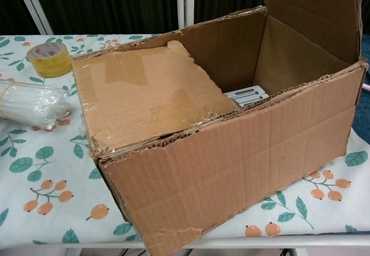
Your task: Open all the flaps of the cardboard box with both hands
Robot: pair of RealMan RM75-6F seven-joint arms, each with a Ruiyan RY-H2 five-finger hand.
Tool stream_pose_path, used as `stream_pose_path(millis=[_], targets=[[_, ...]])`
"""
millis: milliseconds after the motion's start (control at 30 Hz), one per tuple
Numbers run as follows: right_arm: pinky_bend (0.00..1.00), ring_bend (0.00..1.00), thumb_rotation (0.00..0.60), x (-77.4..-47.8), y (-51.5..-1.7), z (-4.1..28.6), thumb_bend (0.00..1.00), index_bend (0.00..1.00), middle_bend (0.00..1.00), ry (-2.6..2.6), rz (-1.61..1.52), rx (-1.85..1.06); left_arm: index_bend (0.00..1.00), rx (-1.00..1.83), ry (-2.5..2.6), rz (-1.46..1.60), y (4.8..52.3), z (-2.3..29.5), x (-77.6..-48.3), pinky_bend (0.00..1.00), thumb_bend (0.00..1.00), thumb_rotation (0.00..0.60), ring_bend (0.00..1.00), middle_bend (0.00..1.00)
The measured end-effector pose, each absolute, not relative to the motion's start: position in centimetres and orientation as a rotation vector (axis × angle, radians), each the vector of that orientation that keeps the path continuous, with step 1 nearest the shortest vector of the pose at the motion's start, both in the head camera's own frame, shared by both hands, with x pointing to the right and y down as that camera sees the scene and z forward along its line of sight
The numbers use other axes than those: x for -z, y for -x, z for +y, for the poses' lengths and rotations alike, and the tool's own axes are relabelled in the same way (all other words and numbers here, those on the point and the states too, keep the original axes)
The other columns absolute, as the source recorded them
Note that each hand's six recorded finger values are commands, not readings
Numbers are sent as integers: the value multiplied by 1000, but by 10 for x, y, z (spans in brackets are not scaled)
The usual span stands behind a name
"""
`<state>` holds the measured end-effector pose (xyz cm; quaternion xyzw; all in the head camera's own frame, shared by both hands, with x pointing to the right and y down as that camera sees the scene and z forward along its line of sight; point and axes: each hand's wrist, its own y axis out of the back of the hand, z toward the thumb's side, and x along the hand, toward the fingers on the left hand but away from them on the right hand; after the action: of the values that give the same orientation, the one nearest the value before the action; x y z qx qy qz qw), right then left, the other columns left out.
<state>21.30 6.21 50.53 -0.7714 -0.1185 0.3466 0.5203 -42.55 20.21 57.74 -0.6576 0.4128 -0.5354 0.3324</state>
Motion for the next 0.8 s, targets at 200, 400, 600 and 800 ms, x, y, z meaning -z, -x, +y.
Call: stream_pose_path(millis=[200,400,600,800], targets=[[0,0,600,-493,-232,55,938,566,384,1862,-360,-832,99,1391,1727,1052,416,198,-580,205,160,443,91,123],[0,0,600,-488,-259,49,934,570,382,1871,-417,-859,99,1389,1739,1016,404,194,-584,205,160,442,91,122],[0,0,600,-487,-293,44,927,573,389,1880,-474,-904,99,1388,1745,985,393,190,-587,205,160,443,91,122],[0,0,600,-477,-321,36,903,460,320,1902,-578,-897,99,1391,1744,968,384,185,-590,205,160,441,91,122]])
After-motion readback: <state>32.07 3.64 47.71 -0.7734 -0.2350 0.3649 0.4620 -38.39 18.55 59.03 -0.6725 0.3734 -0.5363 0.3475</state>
